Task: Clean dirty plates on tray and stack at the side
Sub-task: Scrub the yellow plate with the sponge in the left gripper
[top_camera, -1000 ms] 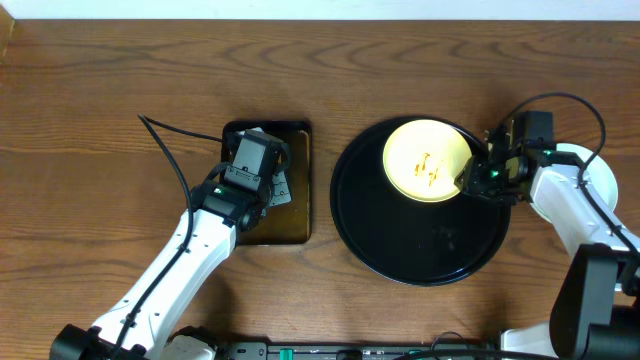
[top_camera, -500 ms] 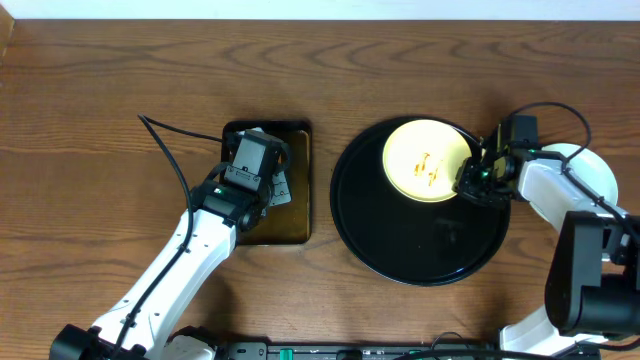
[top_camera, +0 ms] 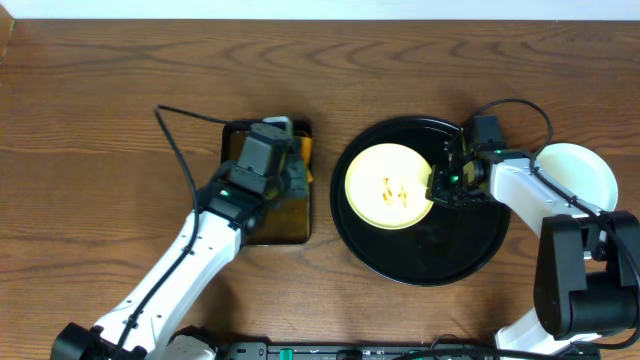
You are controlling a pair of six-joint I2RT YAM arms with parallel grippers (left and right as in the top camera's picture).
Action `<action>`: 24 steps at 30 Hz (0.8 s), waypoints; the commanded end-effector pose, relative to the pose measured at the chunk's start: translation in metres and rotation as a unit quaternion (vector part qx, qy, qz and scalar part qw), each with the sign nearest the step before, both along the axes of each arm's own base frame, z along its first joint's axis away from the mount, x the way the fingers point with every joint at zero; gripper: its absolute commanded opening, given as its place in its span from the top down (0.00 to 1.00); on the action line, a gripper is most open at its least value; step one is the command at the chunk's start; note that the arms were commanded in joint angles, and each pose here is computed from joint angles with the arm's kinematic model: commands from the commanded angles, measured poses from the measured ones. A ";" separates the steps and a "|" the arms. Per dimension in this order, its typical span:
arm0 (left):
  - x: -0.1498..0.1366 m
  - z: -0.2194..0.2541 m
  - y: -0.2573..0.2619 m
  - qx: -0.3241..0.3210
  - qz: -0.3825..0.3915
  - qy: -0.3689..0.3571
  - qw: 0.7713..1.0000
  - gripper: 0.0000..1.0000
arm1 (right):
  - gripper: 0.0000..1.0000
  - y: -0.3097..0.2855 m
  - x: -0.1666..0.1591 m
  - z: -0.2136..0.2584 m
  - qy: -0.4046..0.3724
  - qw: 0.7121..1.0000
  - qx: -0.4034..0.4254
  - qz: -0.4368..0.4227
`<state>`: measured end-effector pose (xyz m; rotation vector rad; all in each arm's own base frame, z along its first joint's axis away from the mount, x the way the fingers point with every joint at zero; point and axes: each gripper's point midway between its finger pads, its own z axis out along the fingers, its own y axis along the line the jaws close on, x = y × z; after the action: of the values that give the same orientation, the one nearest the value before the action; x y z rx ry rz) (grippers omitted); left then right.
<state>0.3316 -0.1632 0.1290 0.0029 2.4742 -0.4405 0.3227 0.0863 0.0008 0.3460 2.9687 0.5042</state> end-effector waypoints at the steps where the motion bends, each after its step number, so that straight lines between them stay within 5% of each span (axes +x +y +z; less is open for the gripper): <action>1: -0.007 0.008 -0.031 -0.012 -0.066 -0.020 0.998 0.92 | 0.99 0.007 -0.011 -0.010 0.022 1.000 -0.006 0.014; 16: -0.031 -0.034 -0.165 -0.164 -0.136 0.039 0.976 0.93 | 0.99 0.008 -0.015 -0.010 0.029 0.999 -0.007 0.020; 24: -0.037 -0.064 -0.196 -0.237 -0.120 0.109 0.958 0.92 | 0.99 0.008 -0.016 -0.010 0.029 0.999 -0.007 0.020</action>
<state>0.3007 -0.3509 0.0716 0.1465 2.4715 -1.0914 0.3167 0.0936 0.0007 0.3223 2.9924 0.5148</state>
